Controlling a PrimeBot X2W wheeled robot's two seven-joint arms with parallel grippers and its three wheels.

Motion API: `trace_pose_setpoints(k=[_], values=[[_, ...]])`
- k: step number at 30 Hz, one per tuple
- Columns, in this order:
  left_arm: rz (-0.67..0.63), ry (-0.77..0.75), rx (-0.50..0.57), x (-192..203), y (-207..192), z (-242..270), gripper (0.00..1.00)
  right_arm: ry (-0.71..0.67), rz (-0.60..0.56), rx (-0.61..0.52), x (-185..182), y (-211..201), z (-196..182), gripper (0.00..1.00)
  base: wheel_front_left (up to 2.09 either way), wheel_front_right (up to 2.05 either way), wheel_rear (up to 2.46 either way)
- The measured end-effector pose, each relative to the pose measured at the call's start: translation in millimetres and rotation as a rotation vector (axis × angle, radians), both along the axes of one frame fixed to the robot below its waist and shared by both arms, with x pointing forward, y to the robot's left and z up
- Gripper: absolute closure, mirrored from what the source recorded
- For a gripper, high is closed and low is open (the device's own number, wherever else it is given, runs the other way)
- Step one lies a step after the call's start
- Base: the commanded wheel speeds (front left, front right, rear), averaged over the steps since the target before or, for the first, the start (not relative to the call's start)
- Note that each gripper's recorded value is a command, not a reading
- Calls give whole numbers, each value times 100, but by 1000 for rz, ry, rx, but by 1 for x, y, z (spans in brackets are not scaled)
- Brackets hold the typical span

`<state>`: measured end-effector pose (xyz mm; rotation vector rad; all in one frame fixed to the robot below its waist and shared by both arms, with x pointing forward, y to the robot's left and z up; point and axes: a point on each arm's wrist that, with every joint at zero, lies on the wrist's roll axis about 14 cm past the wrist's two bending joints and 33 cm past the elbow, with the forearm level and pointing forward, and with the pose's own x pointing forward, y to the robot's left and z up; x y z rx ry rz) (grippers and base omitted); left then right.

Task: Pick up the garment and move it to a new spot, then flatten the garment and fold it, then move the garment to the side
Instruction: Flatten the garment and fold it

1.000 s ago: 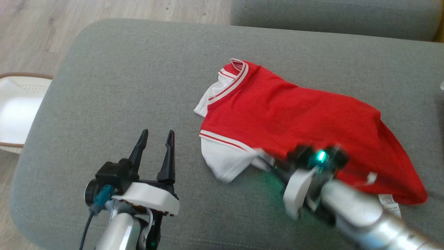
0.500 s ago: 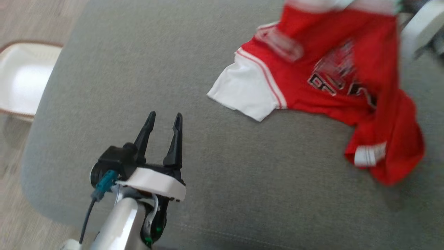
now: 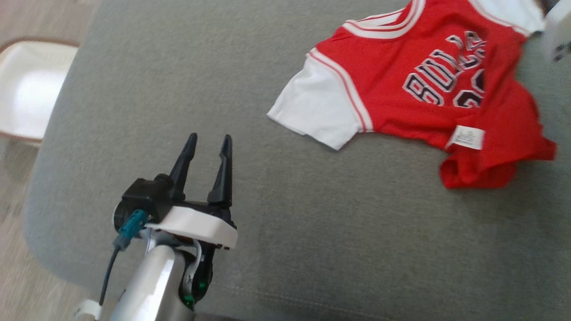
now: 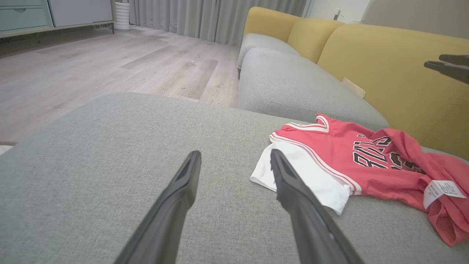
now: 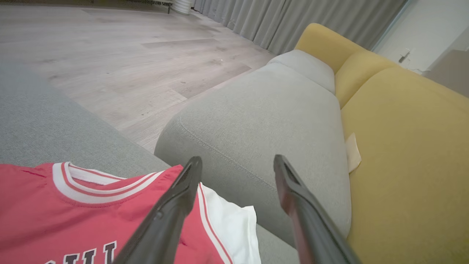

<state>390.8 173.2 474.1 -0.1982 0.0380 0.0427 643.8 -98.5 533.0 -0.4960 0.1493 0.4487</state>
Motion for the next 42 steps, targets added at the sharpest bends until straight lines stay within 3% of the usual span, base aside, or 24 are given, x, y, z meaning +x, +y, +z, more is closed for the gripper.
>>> trace_pose_setpoints(k=[13,18,28,32,42], values=[[-89,-82,-4,-2,-31,25,0,29,5,299,-103,5,-19,0,0,0,0],[-122,-94,-9,-11,-43,29,0,29,-61,459,-148,-8,-26,0,0,0,0],[-180,-119,-9,-21,-63,36,0,107,-225,641,-254,-11,-84,0,0,0,0],[-191,-119,-10,-25,-66,36,0,91,-255,658,-267,-16,-82,0,0,0,0],[-186,-108,-2,-29,-62,32,0,122,-220,642,-262,-1,-78,0,0,0,0]])
